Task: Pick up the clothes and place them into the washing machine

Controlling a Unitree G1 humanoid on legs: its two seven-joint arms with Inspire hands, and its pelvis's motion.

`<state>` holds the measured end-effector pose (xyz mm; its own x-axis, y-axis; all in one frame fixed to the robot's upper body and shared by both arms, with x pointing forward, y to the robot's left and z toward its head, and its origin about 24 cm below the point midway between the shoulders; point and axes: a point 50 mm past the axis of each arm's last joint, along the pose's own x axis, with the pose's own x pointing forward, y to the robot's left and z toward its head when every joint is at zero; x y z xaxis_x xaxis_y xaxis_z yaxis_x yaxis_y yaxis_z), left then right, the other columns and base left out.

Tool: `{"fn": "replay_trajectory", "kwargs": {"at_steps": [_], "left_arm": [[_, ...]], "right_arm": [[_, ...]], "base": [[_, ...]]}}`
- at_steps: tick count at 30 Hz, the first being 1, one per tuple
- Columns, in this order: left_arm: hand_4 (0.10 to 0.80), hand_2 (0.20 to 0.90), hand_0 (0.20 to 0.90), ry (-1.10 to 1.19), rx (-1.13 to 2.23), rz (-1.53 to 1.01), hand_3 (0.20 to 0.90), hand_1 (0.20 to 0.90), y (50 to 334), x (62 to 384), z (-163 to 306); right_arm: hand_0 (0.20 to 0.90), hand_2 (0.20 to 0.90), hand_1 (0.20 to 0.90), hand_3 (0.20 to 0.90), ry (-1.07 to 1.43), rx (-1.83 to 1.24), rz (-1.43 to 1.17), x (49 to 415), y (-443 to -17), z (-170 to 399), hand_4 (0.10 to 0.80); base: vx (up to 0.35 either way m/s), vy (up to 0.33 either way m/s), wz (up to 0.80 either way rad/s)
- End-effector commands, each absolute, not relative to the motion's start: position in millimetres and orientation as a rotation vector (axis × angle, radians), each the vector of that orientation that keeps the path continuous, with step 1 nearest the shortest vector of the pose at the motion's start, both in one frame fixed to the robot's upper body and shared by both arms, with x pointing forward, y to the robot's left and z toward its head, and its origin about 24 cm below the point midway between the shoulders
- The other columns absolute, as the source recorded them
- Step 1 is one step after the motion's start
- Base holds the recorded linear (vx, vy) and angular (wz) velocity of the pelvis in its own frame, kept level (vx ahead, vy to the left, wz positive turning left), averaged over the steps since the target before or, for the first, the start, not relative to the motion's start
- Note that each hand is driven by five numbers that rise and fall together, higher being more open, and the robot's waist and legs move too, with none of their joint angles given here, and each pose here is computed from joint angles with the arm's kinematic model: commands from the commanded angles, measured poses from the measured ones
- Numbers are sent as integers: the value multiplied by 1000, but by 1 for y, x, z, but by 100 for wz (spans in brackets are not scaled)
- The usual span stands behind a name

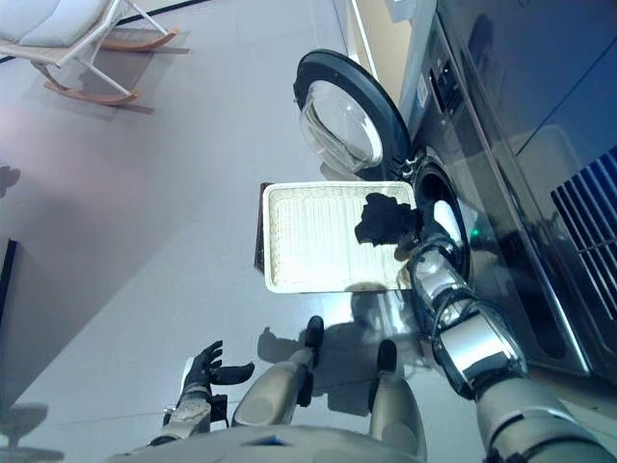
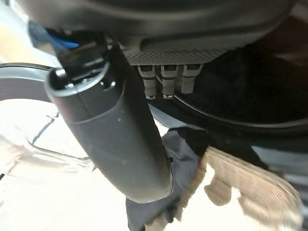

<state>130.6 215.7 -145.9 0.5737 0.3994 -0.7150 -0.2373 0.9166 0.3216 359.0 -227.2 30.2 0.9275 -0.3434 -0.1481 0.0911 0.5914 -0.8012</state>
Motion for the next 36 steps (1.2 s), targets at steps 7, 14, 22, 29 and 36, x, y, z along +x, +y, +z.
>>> {"fn": "replay_trajectory", "kwargs": {"at_steps": [7,14,22,29,36], "left_arm": [[800,900,900,736,262,470,900,900,240,173,-123],[800,900,900,666,236,520,900,900,244,199,-109],[800,900,900,603,230,501,900,900,238,217,-99],[800,900,900,551,219,492,900,900,230,234,-89],[800,900,900,516,227,481,900,900,228,245,-82]], "right_arm": [[900,900,900,900,-39,-1100,-471,409,-239,166,800],[900,900,900,900,-161,-1111,-552,415,-240,217,800],[900,900,900,900,-190,-1130,-612,413,-253,240,800],[900,900,900,900,-216,-1145,-704,407,-270,273,800],[900,900,900,900,-218,-1183,-770,398,-288,299,800]], "base": [[-88,14,2],[-74,-8,4],[-28,1,20],[27,7,14],[-4,19,18]]}}
